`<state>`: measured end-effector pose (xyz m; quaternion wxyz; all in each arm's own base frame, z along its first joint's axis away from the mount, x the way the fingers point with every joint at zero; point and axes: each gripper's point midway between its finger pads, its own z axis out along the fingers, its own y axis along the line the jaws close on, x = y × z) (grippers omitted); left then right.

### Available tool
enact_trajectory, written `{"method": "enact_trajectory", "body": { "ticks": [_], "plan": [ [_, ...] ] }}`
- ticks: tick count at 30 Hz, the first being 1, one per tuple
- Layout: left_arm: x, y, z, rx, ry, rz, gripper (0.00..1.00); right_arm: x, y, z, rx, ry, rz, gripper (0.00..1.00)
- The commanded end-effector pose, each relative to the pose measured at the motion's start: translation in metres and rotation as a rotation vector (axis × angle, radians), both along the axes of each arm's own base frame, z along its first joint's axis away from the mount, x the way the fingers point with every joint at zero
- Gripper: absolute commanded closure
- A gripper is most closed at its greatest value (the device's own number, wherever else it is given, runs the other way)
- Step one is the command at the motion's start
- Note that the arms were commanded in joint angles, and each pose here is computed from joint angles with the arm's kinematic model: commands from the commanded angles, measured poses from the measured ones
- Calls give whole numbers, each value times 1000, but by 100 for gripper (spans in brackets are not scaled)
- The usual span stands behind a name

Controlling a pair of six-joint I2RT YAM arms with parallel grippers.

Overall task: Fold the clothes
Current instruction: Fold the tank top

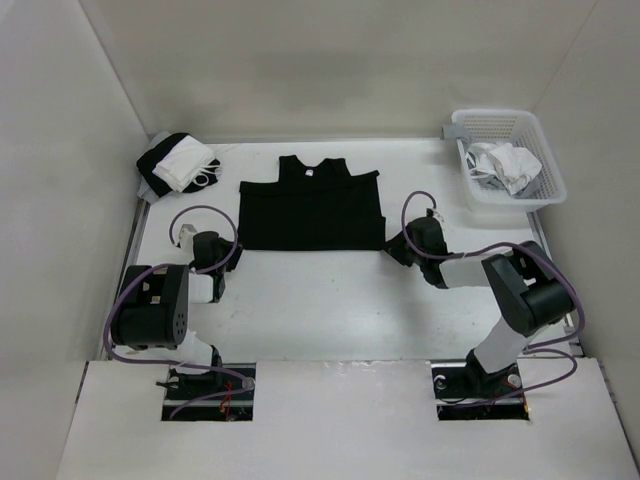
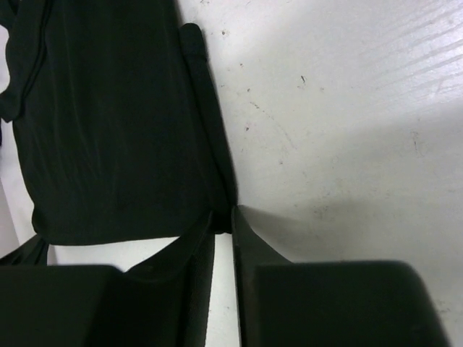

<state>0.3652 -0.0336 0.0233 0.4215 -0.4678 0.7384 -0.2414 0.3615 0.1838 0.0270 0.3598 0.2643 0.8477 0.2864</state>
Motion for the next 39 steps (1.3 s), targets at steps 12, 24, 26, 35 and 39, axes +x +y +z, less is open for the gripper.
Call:
{"method": "enact_trajectory", "body": {
  "ticks": [12, 24, 26, 35, 39],
  "plan": [
    [2, -6, 90, 32, -221, -34, 100, 7, 1, 64, 22, -215, -26, 100],
    [-110, -18, 304, 166, -618, -130, 100, -122, -37, 266, -72, -604, 2, 100],
    [-134, -16, 333, 173, -673, -132, 100, -147, -48, 299, -61, -648, 6, 100],
    [-178, -8, 361, 200, -698, -125, 100, -194, -36, 342, -16, -672, 106, 100],
    [-141, -12, 306, 198, -558, -137, 100, -166, -19, 314, -117, -635, 94, 100]
  ]
}}
